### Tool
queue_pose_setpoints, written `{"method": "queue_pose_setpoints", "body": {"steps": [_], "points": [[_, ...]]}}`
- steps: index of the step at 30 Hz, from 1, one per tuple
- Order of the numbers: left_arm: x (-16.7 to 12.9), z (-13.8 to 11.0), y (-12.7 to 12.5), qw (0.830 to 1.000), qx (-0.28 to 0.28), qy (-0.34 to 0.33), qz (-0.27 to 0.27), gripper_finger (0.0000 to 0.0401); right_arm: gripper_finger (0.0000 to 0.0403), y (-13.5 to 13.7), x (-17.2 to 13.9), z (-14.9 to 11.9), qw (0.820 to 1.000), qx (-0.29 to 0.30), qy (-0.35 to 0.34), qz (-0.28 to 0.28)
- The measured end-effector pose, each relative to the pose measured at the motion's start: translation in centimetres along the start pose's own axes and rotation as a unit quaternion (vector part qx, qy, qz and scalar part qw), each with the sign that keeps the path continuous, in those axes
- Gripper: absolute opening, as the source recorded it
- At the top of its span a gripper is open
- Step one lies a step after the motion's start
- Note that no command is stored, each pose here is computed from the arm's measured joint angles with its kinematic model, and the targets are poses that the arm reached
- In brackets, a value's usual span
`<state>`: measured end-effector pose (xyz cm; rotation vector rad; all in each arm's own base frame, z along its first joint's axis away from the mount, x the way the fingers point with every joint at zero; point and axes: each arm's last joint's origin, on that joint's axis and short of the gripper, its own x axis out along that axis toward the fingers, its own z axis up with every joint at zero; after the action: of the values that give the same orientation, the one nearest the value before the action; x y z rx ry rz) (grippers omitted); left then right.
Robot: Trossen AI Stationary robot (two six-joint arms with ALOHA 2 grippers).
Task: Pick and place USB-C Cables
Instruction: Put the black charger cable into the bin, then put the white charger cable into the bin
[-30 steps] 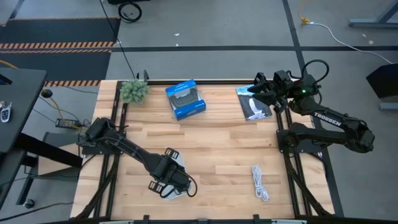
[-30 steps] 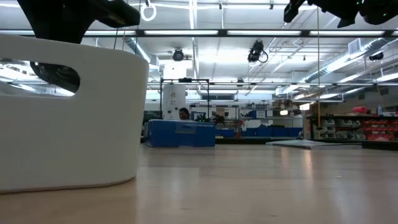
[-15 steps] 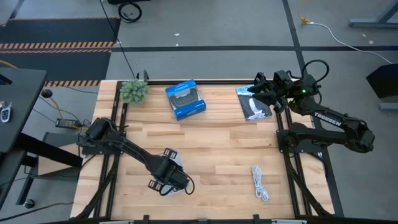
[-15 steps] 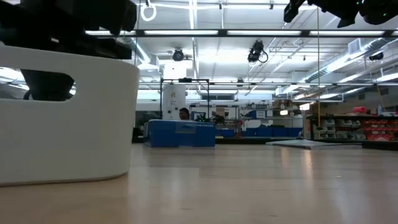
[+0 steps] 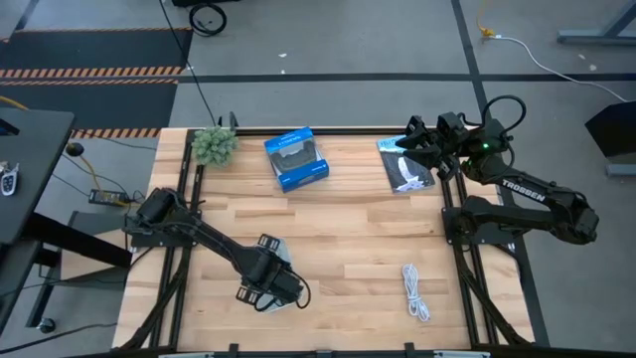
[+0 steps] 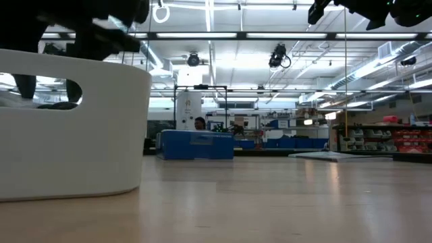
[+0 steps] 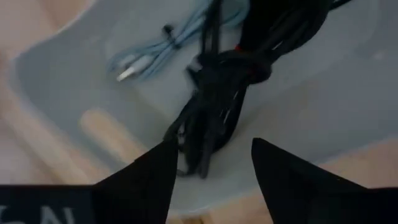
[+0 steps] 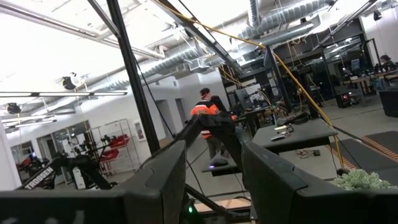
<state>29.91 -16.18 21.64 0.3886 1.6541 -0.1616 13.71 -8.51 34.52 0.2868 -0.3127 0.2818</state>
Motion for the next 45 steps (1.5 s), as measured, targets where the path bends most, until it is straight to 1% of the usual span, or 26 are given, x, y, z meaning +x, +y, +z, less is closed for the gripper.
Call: {"method": "queue_pose_setpoints", "body": {"steps": [4, 7, 9, 11, 14, 16, 18, 20, 22, 24, 26, 29, 30, 33, 35, 37, 39, 41, 42, 45], "points": [[-1.8, 0.6, 0.7, 0.999, -0.017, -0.027, 0.006, 0.0211, 0.0162, -0.1, 0.0, -0.1, 1.000, 0.004, 0.004, -0.002], [-2.6, 1.6, 1.2, 0.996, -0.023, -0.082, 0.034, 0.0199, 0.0162, -0.8, 0.2, -0.8, 0.999, 0.032, 0.032, -0.002], [-2.8, 2.4, 1.6, 0.990, -0.020, -0.124, 0.062, 0.0191, 0.0162, -1.6, 0.4, -1.6, 0.996, 0.066, 0.060, -0.008], [-3.0, 3.2, 2.2, 0.983, -0.013, -0.161, 0.085, 0.0183, 0.0162, -2.6, 0.5, -2.6, 0.989, 0.115, 0.089, -0.020], [-3.2, 4.2, 3.1, 0.973, 0.001, -0.208, 0.097, 0.0175, 0.0162, -3.9, 0.7, -4.5, 0.969, 0.200, 0.142, -0.038], [-3.4, 4.7, 3.7, 0.968, 0.004, -0.228, 0.100, 0.0172, 0.0162, -4.5, 0.9, -6.1, 0.948, 0.256, 0.182, -0.053], [-3.3, 4.8, 4.2, 0.968, 0.007, -0.228, 0.103, 0.0172, 0.0162, -4.7, 1.0, -7.9, 0.923, 0.304, 0.225, -0.076], [-3.2, 4.6, 4.6, 0.970, 0.023, -0.216, 0.108, 0.0172, 0.0162, -4.5, 1.0, -9.9, 0.892, 0.342, 0.271, -0.118], [-3.1, 4.4, 5.0, 0.972, 0.047, -0.200, 0.114, 0.0172, 0.0162, -4.1, 1.0, -11.8, 0.856, 0.370, 0.319, -0.168], [-2.9, 4.3, 5.3, 0.972, 0.073, -0.186, 0.120, 0.0172, 0.0162, -3.4, 0.9, -13.3, 0.819, 0.390, 0.363, -0.215], [-2.9, 4.2, 5.7, 0.972, 0.096, -0.177, 0.124, 0.0172, 0.0162, -2.6, 0.8, -14.5, 0.785, 0.402, 0.399, -0.251], [-2.9, 4.0, 6.3, 0.969, 0.127, -0.168, 0.131, 0.0172, 0.0162, -1.2, 0.9, -15.8, 0.743, 0.414, 0.438, -0.292], [-2.9, 3.9, 6.6, 0.967, 0.137, -0.166, 0.134, 0.0172, 0.0162, -0.7, 1.0, -16.1, 0.730, 0.416, 0.449, -0.303], [-3.1, 3.6, 7.6, 0.963, 0.162, -0.154, 0.152, 0.0172, 0.0162, 1.0, 1.2, -17.0, 0.703, 0.414, 0.479, -0.324], [-3.3, 3.5, 8.3, 0.959, 0.173, -0.148, 0.172, 0.0172, 0.0162, 2.2, 1.2, -17.6, 0.681, 0.416, 0.500, -0.336], [-3.4, 3.4, 9.2, 0.954, 0.174, -0.143, 0.196, 0.0172, 0.0162, 3.4, 1.2, -18.1, 0.660, 0.422, 0.515, -0.347], [-3.7, 3.4, 10.2, 0.951, 0.163, -0.147, 0.220, 0.0172, 0.0162, 4.5, 1.2, -18.5, 0.641, 0.428, 0.527, -0.358], [-4.0, 3.7, 11.1, 0.948, 0.131, -0.167, 0.238, 0.0172, 0.0162, 5.6, 1.3, -18.9, 0.623, 0.444, 0.530, -0.366], [-4.0, 3.8, 11.5, 0.947, 0.113, -0.177, 0.242, 0.0172, 0.0162, 6.2, 1.3, -19.0, 0.611, 0.457, 0.527, -0.374], [-3.9, 3.6, 12.6, 0.951, 0.082, -0.173, 0.243, 0.0172, 0.0162, 7.8, 1.5, -19.4, 0.577, 0.494, 0.516, -0.396]]}}
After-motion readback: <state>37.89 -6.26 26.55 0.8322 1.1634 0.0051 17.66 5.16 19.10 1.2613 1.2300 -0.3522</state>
